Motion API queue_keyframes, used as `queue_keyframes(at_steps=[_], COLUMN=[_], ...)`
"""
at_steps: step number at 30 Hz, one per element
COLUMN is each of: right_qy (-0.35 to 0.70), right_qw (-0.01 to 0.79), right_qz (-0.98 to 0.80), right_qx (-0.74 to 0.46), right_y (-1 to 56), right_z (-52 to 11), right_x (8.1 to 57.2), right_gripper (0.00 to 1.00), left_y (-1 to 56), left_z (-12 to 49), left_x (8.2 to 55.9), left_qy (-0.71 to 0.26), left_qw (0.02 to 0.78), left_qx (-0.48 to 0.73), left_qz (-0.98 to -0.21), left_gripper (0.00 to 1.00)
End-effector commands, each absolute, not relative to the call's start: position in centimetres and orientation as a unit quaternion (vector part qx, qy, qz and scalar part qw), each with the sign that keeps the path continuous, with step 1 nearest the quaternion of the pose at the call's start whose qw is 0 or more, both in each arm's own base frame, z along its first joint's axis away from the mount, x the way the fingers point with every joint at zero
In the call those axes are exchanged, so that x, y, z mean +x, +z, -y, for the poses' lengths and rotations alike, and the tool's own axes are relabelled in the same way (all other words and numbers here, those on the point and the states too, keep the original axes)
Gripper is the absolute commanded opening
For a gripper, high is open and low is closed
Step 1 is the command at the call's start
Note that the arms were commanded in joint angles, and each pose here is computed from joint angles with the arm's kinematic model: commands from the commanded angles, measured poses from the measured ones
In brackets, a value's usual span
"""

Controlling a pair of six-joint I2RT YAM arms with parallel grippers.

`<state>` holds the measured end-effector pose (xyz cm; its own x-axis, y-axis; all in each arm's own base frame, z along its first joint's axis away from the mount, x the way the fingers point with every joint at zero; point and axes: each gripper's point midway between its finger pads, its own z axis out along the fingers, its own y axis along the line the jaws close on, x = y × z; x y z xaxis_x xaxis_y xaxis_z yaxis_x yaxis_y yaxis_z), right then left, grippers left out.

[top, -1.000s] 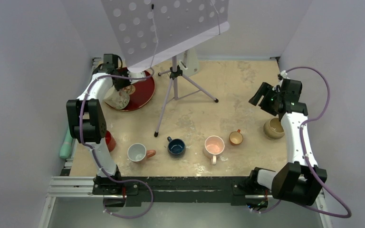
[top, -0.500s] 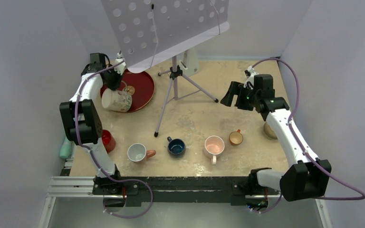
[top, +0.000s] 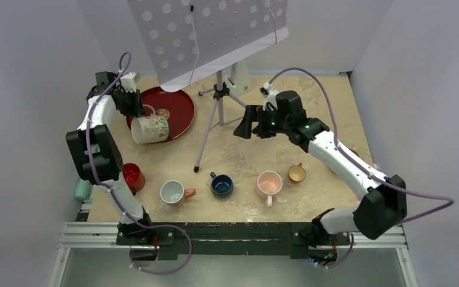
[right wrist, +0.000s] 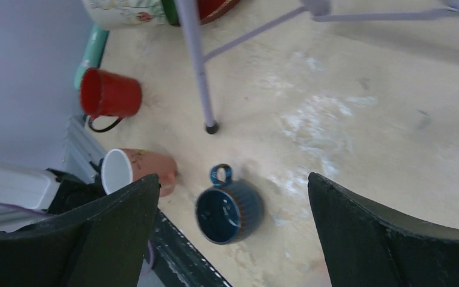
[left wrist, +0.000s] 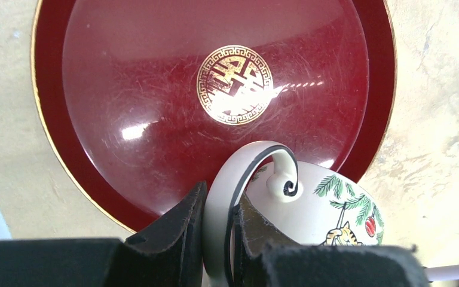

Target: Turn the mug right side up

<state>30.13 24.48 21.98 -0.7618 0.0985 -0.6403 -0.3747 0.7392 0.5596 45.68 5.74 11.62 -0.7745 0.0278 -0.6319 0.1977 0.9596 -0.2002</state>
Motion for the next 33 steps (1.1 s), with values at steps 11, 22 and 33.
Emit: queue_keyframes(at_steps=[11, 22, 33], right_qy=[0.486, 0.499, 0.515], right_qw=[0.310, 0.313, 0.320], right_qz=[-0.776, -0.764, -0.748], right_qx=[-0.257, -0.261, -0.271], right_y=[26.6, 25.7, 25.2], right_z=[-43.2, -47.4, -49.3], right_x=[25.9, 27.9, 28.9], right_gripper=[0.99, 0.98, 0.99], left_y=[17.9, 20.6, 25.9], left_z=[-2.0, 0.7, 5.0], left_x=[41.6, 39.2, 33.3], left_qy=[-0.238, -0.305, -0.392], left_qw=[0.389, 0.397, 0.408], left_qx=[0.042, 0.057, 0.096], left_qz=[-0.889, -0.864, -0.819], left_gripper=[0.00, 0.00, 0.00])
